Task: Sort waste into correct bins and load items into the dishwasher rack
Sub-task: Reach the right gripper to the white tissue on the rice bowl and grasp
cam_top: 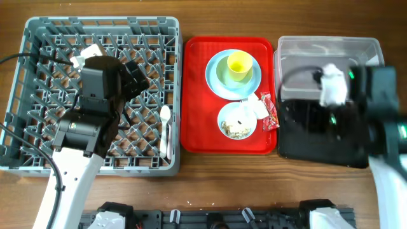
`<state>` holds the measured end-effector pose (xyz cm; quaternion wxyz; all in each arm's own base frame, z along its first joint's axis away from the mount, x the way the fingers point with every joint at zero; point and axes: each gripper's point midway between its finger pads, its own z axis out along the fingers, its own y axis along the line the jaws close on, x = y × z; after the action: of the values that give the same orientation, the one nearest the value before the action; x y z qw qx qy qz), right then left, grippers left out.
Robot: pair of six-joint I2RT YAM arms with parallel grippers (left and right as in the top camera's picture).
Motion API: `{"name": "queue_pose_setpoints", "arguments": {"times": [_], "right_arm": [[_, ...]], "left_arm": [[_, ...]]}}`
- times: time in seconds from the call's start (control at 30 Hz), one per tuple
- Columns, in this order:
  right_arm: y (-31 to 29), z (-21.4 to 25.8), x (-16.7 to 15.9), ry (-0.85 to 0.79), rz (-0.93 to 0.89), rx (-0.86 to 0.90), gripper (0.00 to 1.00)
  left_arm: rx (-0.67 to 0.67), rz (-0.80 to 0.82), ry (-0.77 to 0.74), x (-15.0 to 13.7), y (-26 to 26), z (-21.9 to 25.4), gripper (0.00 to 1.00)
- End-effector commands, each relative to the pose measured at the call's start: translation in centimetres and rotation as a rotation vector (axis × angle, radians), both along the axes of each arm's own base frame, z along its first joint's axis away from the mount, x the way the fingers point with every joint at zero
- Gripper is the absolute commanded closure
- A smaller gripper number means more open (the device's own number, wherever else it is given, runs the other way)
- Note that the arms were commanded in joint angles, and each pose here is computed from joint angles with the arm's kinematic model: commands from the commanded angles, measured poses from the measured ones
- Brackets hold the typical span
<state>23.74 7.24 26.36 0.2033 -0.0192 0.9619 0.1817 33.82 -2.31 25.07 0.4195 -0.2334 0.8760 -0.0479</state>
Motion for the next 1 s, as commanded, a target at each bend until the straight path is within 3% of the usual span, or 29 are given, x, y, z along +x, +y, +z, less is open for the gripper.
{"name": "queue_pose_setpoints", "arguments": {"times": [0.0, 0.07, 0.17, 0.2, 0.33, 0.57, 0.8, 0.97], "right_arm": [[2.7, -2.4, 0.6, 0.230, 0.022, 0.138, 0.60], [1.0, -7.2, 0.8, 0.348, -0.101, -0.066, 0.84], [0.6, -11.5, 1.1, 0.343, -0.215, -0.222, 0.87], [1.4, -13.0, 1.4, 0.325, -0.211, -0.214, 0.95], [2.1, -19.1, 3.2, 0.208, -0.230, -0.196, 0.96], [2.4, -22.2, 5.0, 0.075, -0.246, -0.147, 0.94], [6.8, -22.2, 3.2, 0.143, -0.133, 0.023, 0.94], [11.4, -21.3, 1.3, 0.184, 0.005, 0.149, 0.85]], "left_arm": [[0.008, 0.011, -0.010, 0.1, 0.4, 0.4, 0.00], [0.008, 0.011, -0.010, 0.1, 0.4, 0.4, 0.00], [0.008, 0.011, -0.010, 0.1, 0.4, 0.4, 0.01], [0.008, 0.011, -0.010, 0.1, 0.4, 0.4, 0.00], [0.008, 0.011, -0.010, 0.1, 0.4, 0.4, 0.00], [0.007, 0.011, -0.010, 0.1, 0.4, 0.4, 0.00], [0.008, 0.011, -0.010, 0.1, 0.4, 0.4, 0.00], [0.007, 0.011, -0.010, 0.1, 0.4, 0.4, 0.00]]}}
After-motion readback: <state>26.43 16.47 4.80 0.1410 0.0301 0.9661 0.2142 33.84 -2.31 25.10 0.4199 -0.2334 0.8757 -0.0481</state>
